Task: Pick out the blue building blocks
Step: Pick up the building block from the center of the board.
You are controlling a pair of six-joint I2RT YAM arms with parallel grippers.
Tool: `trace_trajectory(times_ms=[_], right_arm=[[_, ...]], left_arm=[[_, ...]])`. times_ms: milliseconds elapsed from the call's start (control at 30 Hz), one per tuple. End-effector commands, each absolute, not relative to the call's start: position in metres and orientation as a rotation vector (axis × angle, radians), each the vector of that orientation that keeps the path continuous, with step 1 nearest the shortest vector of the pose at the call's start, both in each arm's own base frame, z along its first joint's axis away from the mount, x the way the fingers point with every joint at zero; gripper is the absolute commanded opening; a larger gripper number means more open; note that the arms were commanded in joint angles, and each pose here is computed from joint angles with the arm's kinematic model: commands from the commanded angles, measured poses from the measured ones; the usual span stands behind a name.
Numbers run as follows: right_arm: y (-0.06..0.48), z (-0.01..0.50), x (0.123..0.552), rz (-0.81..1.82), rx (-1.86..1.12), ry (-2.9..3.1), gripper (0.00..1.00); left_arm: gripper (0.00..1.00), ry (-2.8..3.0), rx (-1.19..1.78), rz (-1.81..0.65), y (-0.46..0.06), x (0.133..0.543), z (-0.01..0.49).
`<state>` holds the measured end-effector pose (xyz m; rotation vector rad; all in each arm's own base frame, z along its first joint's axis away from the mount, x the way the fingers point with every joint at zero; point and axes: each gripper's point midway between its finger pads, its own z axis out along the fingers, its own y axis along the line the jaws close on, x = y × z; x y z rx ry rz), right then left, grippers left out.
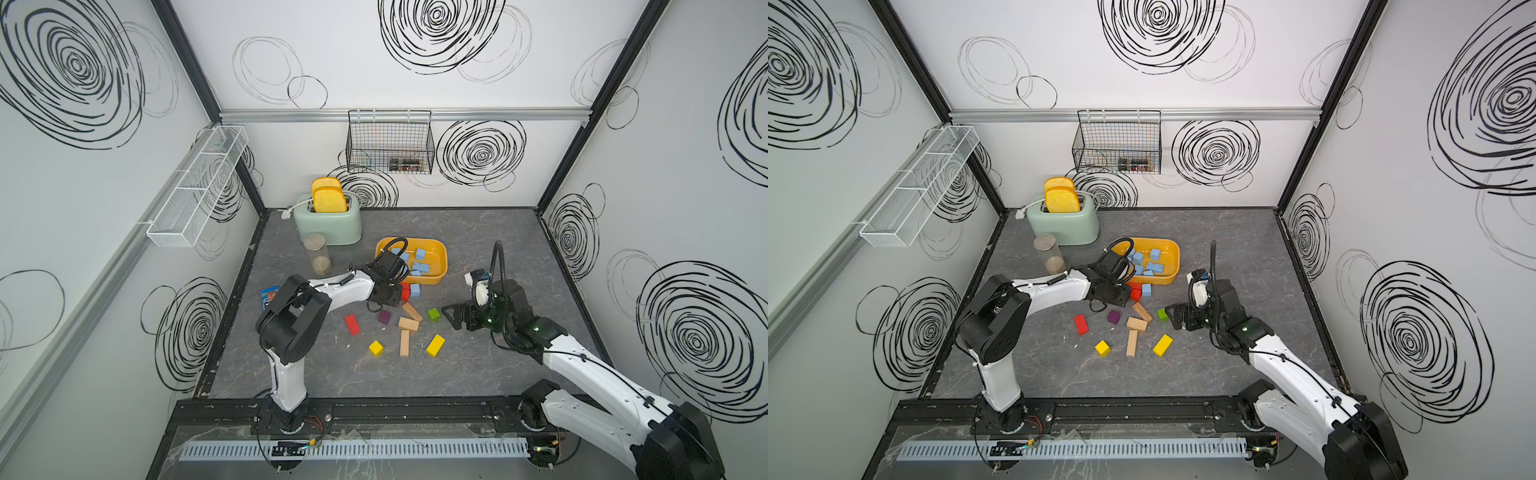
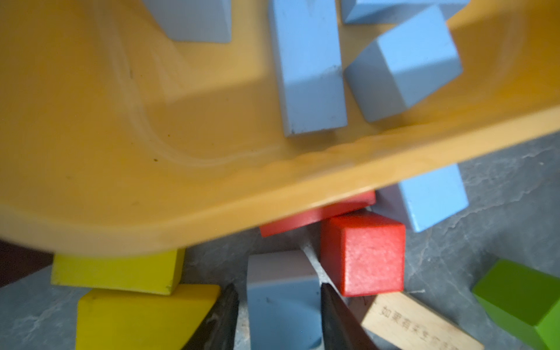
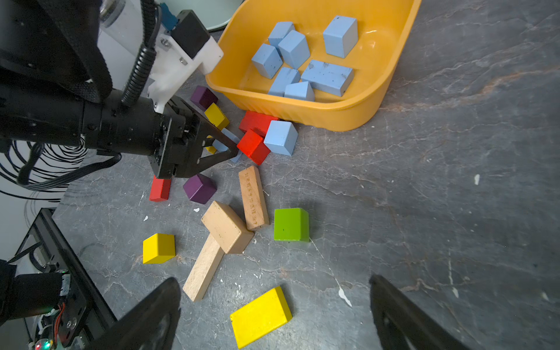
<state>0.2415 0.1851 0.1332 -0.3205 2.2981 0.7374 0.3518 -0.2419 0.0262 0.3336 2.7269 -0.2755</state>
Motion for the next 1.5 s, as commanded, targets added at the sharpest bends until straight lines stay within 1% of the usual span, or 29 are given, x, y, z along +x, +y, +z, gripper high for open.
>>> trace_trajectory(times_ms=[0, 100, 200, 433, 667, 767, 1133, 1467], right_arm=[[0.184, 0.136, 0.241, 0.743, -0.322, 2.278, 0.98], [0.184, 0.137, 0.241, 0.743, -0.323, 2.277, 0.98], [0.184, 0.136, 0.241, 0.746, -0.322, 2.278, 0.98], [0.183, 0.140, 0.240, 0.746, -0.320, 2.263, 0.98], [0.184, 0.146, 0.241, 0.750, -0.320, 2.255, 0.98], [0.184, 0.149, 0.241, 0.752, -0.320, 2.251, 0.98], [0.186, 0.174, 0.243, 0.754, -0.345, 2.211, 0.98], [0.190, 0.190, 0.243, 0.811, -0.315, 2.164, 0.98]], left_arm=[[0.45, 2.743, 0.313, -0.250, -0.236, 0.353, 0.020], [0.40, 2.737, 0.313, -0.247, -0.235, 0.353, 0.022], [0.38, 2.739, 0.313, -0.243, -0.234, 0.352, 0.023], [0.30, 2.734, 0.315, -0.250, -0.232, 0.346, 0.028], [0.11, 2.702, 0.332, -0.268, -0.227, 0.337, 0.044], [0.00, 2.682, 0.342, -0.274, -0.224, 0.333, 0.055], [0.00, 2.581, 0.346, -0.315, -0.223, 0.333, 0.108], [0.00, 2.461, 0.346, -0.376, -0.237, 0.357, 0.164]])
